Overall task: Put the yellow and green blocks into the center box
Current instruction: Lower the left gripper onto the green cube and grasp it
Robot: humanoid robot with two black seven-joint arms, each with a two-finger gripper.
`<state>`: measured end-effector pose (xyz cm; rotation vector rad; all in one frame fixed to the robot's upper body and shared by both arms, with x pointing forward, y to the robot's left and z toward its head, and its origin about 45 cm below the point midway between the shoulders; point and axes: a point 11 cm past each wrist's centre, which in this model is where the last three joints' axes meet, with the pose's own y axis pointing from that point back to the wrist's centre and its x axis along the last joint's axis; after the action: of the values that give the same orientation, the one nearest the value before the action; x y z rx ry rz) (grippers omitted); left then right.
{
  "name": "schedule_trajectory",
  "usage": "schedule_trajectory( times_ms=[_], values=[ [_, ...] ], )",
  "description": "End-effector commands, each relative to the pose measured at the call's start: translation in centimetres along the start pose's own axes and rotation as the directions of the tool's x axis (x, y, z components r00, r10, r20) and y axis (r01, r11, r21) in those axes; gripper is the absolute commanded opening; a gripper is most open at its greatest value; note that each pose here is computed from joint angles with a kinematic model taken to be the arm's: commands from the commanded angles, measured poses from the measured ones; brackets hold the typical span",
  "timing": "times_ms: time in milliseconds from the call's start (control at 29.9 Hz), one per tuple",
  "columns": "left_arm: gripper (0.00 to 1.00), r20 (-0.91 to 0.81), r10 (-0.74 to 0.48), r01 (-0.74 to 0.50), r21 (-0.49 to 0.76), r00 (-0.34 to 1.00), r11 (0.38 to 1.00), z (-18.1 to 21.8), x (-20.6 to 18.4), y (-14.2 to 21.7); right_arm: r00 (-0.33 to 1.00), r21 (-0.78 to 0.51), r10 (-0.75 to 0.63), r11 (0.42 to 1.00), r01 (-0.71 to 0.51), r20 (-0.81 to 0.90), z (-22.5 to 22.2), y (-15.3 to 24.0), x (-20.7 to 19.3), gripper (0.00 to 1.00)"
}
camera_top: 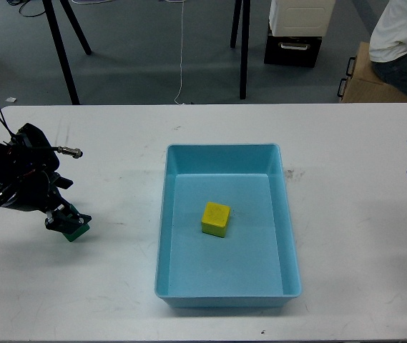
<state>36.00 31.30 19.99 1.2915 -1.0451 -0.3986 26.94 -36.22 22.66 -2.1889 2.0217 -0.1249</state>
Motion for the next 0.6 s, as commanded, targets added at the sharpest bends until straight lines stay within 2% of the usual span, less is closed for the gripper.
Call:
schedule_trajectory(
  times_ms=[0, 568],
  values=[
    [1.00, -0.017, -0.030, 0.031, 0.021, 0.999, 0.999, -0.9, -0.7, -0.7, 1.000, -0.004, 0.002, 1.000, -0.002, 0.004, 0.2, 0.1, 0.0, 0.98],
    [1.00, -0.063, -0.063, 0.065, 0.032, 0.996, 0.997, -1.5, -2.1, -1.9, 1.000, -0.021, 0.014, 1.000, -0.013, 0.006, 0.6, 0.6, 0.2, 0.98]
  ],
)
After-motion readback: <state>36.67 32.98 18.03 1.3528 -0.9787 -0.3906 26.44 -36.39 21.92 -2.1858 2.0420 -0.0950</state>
